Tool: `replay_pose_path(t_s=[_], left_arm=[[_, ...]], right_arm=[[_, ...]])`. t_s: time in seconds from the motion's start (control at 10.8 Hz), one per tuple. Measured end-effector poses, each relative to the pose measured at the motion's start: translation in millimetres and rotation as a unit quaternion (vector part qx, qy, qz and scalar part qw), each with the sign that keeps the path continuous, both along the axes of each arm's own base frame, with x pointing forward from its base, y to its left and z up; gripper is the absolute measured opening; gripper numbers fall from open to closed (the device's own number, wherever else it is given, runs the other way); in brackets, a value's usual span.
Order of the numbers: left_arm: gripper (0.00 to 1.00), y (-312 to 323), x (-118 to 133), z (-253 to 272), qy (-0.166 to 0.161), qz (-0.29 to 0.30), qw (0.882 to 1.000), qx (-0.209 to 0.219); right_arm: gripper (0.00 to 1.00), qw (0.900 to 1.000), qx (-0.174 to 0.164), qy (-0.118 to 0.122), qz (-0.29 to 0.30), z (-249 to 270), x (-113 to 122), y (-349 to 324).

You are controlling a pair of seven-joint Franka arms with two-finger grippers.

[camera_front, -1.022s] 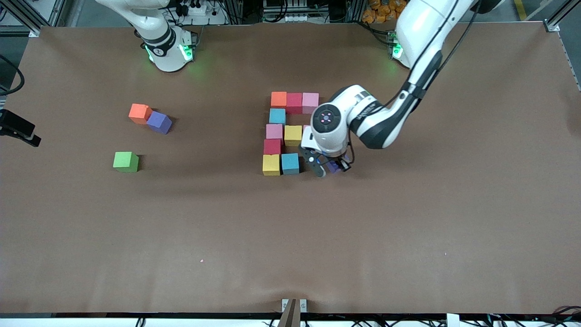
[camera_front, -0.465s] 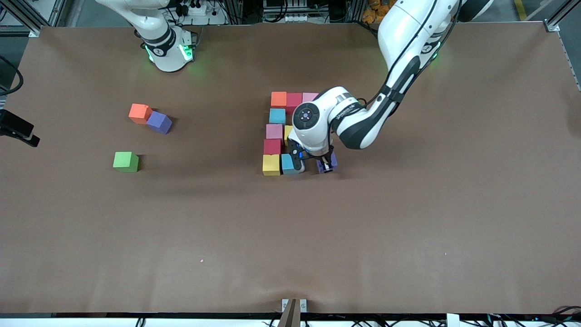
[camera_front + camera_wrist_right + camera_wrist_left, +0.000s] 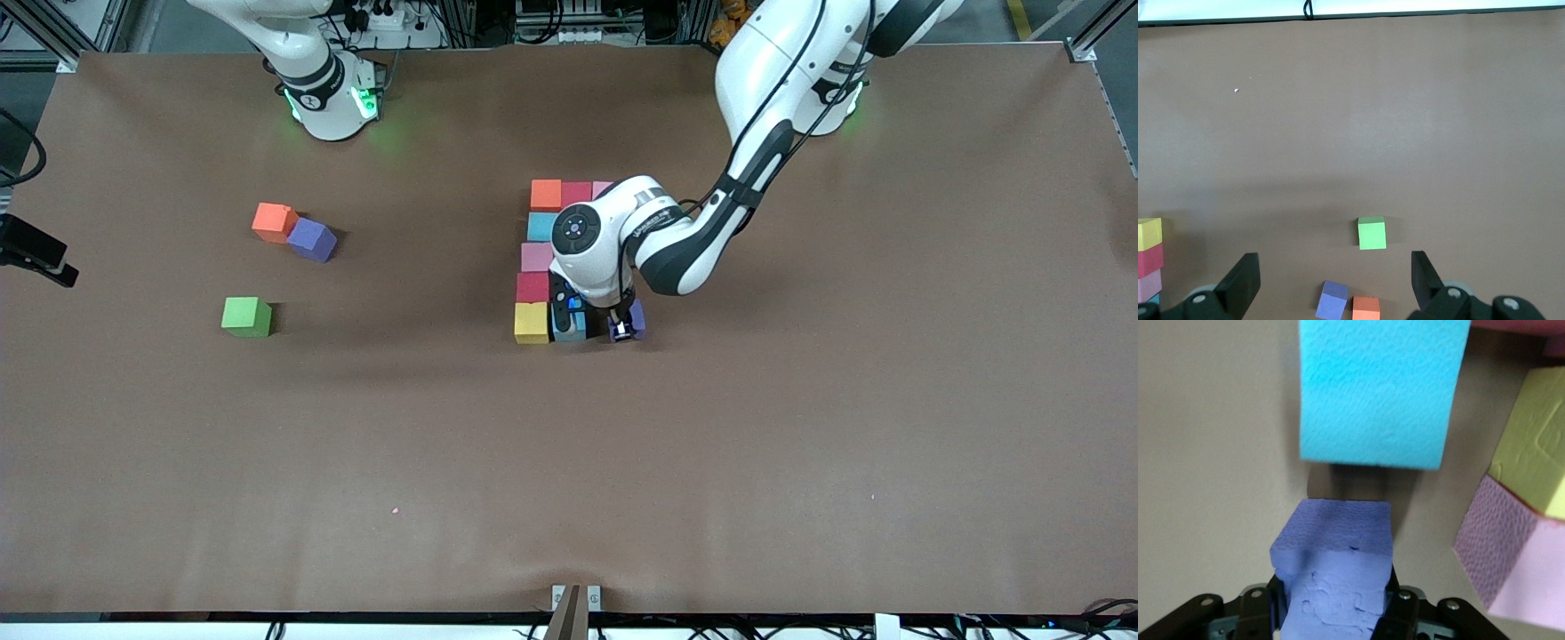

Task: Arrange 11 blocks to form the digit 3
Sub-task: 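Lower the blue cube beside the cyan cube and open the left gripper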

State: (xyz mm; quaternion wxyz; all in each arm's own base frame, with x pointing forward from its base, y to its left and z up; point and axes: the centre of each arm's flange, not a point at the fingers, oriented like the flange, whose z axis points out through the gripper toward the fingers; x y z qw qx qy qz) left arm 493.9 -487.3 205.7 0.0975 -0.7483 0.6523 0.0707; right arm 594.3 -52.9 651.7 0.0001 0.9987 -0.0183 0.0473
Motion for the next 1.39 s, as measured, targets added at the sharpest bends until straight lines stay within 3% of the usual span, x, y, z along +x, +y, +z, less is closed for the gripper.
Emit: replay_pose_path(t_s=[1.39], left_arm=[[0.55,-24,-2,-5,0.001,-0.076,0.997,-0.020]], right_arm=[[1.00,1.000,-0.005,-0.003,-0.005,2,0,-6]])
